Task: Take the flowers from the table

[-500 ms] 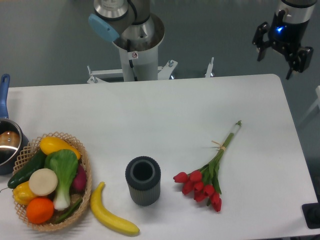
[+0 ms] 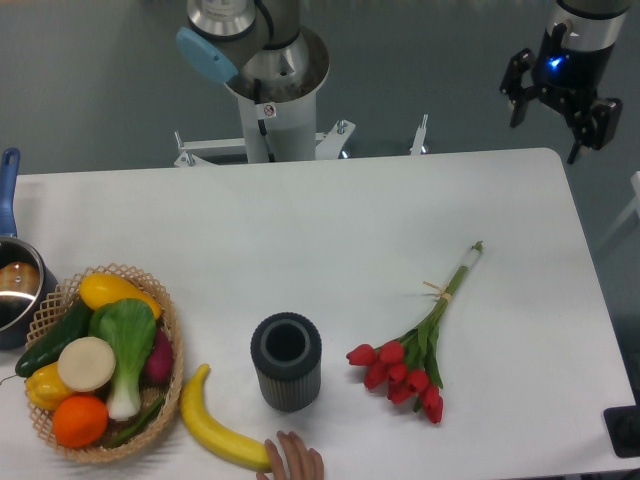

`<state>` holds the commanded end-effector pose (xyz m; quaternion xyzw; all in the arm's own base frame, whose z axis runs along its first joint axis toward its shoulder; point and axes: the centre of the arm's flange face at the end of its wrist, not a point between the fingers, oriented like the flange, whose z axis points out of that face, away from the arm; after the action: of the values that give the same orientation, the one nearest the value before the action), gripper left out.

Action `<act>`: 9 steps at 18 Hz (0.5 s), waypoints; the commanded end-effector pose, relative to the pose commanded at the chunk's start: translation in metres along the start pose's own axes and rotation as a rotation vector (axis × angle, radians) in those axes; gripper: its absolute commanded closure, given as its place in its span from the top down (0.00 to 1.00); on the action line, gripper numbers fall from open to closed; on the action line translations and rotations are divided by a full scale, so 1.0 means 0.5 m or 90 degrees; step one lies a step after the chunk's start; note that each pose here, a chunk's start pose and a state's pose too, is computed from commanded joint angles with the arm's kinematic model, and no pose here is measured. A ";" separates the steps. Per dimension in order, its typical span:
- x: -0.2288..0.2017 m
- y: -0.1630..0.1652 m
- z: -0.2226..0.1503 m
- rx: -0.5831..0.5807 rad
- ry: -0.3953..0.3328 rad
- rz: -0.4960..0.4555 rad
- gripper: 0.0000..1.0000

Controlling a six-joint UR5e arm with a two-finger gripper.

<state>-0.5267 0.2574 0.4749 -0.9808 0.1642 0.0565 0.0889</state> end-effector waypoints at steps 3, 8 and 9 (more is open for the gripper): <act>-0.008 -0.012 0.010 0.053 -0.010 -0.089 1.00; 0.009 -0.035 0.087 0.106 -0.044 -0.154 1.00; 0.007 -0.036 0.096 0.109 -0.060 -0.163 1.00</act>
<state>-0.5214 0.2824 0.4305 -0.9788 0.0379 0.0765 0.1864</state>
